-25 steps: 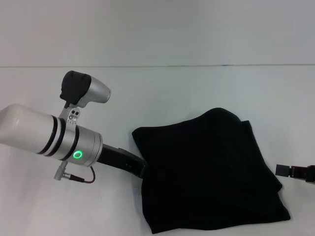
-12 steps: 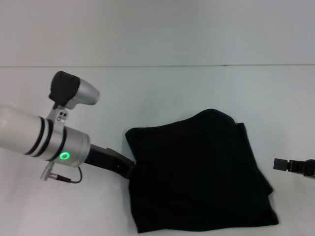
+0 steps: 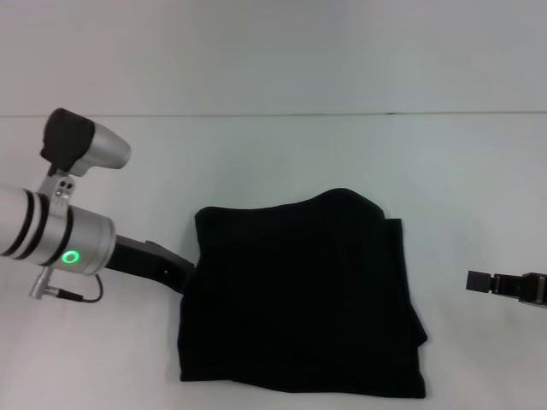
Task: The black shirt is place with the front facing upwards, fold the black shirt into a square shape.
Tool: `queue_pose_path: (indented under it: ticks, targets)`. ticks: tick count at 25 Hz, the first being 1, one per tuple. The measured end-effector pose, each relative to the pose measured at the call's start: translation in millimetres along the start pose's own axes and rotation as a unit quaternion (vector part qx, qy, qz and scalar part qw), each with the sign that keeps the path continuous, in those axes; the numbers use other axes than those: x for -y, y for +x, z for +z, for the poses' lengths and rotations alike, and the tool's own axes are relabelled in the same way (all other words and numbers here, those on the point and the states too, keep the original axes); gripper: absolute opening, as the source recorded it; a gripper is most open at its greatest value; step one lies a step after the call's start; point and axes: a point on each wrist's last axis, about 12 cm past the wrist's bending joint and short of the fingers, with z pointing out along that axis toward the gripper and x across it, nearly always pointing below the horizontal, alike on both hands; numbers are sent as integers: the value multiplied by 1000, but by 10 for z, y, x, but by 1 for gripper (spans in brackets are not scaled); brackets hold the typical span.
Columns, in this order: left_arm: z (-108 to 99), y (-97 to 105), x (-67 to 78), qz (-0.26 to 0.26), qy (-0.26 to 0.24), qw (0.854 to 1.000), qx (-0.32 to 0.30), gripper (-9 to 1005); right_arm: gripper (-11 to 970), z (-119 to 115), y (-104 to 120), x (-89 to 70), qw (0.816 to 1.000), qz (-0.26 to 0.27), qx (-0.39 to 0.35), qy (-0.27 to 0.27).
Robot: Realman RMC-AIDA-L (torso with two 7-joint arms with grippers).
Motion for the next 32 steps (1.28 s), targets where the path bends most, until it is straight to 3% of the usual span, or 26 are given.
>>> queue_pose_path:
  ticks: [9, 19, 25, 30, 32]
  targets:
    - [-114, 90, -125, -25, -20, 999, 17, 130, 12, 28, -33, -14, 1000, -9, 0, -3]
    - [-171, 121, -141, -43, -23, 999, 22, 178, 14, 25, -53, -17, 1000, -25, 10, -4]
    - [-402, 160, -131, -33, -20, 994, 107, 207, 15, -65, -60, -24, 997, -55, 61, -14]
    - [-598, 268, -130, -2, -24, 979, 201, 276, 16, -144, -85, -48, 984, -125, 122, -20]
    - [-614, 329, -112, 13, -17, 972, 232, 330, 75, -128, -103, -67, 976, -167, 139, -21]
